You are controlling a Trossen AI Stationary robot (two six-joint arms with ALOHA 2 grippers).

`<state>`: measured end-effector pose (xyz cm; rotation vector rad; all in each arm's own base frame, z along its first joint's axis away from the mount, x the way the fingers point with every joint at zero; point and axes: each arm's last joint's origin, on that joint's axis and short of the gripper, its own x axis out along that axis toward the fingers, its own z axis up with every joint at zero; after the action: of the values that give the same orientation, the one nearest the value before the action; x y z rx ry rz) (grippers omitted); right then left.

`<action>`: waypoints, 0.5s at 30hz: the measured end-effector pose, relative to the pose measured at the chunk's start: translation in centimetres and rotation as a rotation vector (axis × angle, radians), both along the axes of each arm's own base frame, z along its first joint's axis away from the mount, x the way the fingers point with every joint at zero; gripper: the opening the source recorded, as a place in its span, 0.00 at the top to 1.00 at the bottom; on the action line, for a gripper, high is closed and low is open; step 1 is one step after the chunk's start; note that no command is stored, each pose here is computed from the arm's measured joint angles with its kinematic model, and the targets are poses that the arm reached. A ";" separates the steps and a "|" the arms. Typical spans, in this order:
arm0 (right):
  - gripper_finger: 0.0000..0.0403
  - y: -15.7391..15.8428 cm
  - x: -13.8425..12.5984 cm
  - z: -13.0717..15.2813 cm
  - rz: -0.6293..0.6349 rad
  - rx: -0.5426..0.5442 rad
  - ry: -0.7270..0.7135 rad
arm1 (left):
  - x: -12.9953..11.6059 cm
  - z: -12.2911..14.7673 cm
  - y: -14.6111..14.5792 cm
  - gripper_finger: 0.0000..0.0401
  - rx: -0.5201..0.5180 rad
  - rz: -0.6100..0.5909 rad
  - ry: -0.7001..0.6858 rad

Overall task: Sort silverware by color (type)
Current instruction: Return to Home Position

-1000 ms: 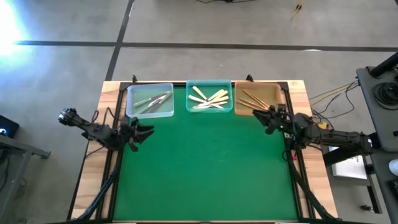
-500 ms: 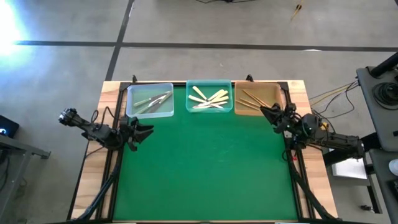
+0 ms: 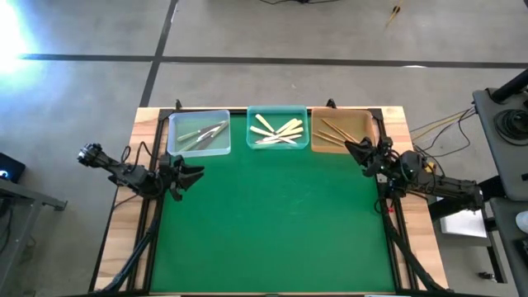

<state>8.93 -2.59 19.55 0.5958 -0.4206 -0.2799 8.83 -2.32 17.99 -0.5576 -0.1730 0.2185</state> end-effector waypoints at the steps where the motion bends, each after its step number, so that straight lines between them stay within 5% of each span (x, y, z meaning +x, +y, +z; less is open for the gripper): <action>1: 0.80 0.0 0.0 0.0 0.000 0.001 0.003 | 0.0 0.0 0.0 0.66 0.000 0.000 0.000; 15: 0.80 -0.1 0.3 -0.2 0.000 0.007 0.030 | 0.0 0.0 0.0 0.66 0.000 0.000 0.000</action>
<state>9.20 -2.66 19.31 0.5979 -0.3907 -0.2902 8.83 -2.32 17.99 -0.5576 -0.1730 0.2186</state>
